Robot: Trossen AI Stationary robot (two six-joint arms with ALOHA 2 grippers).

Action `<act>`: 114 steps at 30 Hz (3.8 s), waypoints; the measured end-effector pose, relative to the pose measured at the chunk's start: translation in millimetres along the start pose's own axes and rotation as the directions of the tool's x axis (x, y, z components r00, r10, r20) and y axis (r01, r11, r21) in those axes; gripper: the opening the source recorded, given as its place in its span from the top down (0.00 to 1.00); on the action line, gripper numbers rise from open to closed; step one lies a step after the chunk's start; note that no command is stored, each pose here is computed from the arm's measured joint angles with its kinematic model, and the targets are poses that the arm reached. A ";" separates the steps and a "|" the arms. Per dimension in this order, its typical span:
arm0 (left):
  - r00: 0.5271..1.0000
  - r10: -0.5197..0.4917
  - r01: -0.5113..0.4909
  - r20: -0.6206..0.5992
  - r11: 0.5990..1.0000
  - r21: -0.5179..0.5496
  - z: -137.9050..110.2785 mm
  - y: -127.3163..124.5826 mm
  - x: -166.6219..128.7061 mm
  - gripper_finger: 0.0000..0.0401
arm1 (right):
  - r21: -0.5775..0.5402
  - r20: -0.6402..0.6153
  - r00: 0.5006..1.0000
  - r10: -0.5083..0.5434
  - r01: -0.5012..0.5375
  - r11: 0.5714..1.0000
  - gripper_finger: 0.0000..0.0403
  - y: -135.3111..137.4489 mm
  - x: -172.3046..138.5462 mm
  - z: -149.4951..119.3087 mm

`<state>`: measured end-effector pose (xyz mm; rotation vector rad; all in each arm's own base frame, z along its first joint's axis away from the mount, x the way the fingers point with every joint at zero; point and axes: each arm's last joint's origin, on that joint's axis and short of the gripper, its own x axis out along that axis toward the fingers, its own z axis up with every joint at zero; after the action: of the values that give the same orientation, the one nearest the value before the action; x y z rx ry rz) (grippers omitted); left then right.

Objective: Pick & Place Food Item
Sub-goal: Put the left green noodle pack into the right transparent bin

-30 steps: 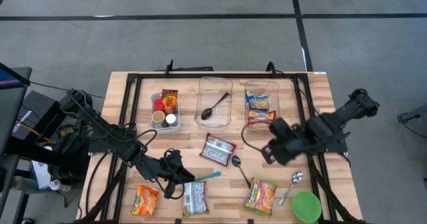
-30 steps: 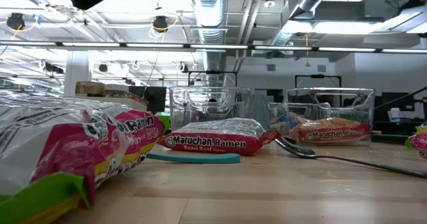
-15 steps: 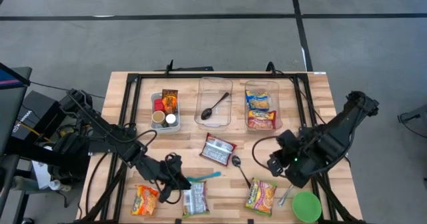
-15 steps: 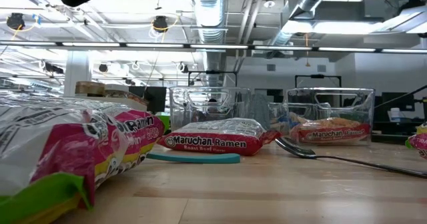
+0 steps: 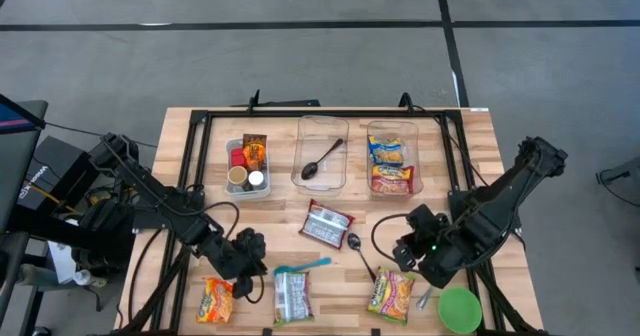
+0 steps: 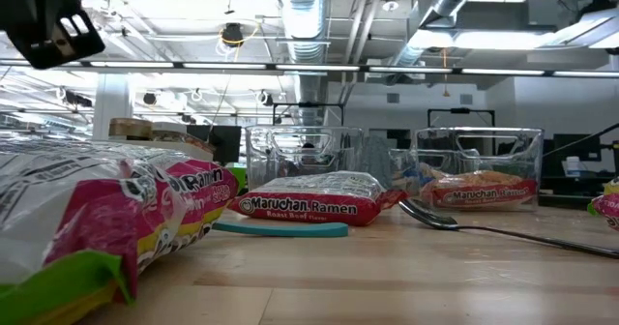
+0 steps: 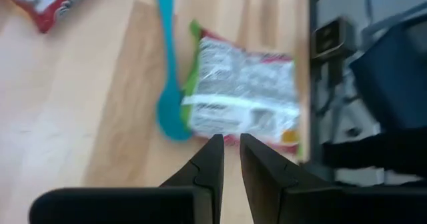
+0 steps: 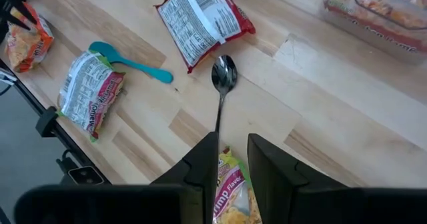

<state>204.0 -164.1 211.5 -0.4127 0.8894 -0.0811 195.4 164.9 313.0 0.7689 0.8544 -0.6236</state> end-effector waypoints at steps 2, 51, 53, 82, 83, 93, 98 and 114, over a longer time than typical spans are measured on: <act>1.000 0.019 -0.018 -0.016 0.998 0.059 -1.6 1.9 0.0 0.89 | 0.004 0.001 1.000 0.005 -0.005 1.000 0.81 0.0 4.6 -0.8; 1.000 0.015 -0.003 -0.016 0.816 0.579 -30.5 11.6 78.3 0.40 | 0.038 0.047 0.997 0.064 -0.066 0.997 0.81 5.0 10.8 -1.3; 1.000 0.016 -0.003 -0.018 0.815 0.579 -31.4 11.9 80.3 0.42 | 0.038 0.048 0.997 0.064 -0.066 0.997 0.81 5.0 10.8 -1.3; 1.000 0.026 -0.019 -0.005 0.818 0.576 -31.2 12.2 81.2 0.83 | 0.016 0.064 0.995 0.070 -0.071 0.997 0.81 5.5 10.6 -1.0; 1.000 0.026 -0.019 -0.005 0.818 0.576 -31.2 12.2 81.2 0.84 | 0.015 0.067 0.995 0.070 -0.071 0.997 0.81 5.5 10.6 -1.0; 1.000 0.013 -0.014 0.006 0.820 0.572 -30.1 10.9 81.2 0.92 | 0.013 0.072 0.995 0.070 -0.071 0.997 0.81 5.5 10.6 -0.7; 1.000 0.001 -0.010 0.016 0.822 0.569 -29.1 9.7 81.2 0.97 | 0.012 0.072 0.995 0.070 -0.071 0.997 0.81 5.4 10.6 -0.7; 0.979 -0.020 -0.092 0.203 0.846 0.525 -6.9 1.3 47.4 1.00 | 0.013 0.073 0.995 0.069 -0.070 0.997 0.81 5.4 10.7 -0.5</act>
<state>228.6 -176.4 172.2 0.1196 0.6364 -0.2421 204.7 166.5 305.6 0.7818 0.7539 -0.5937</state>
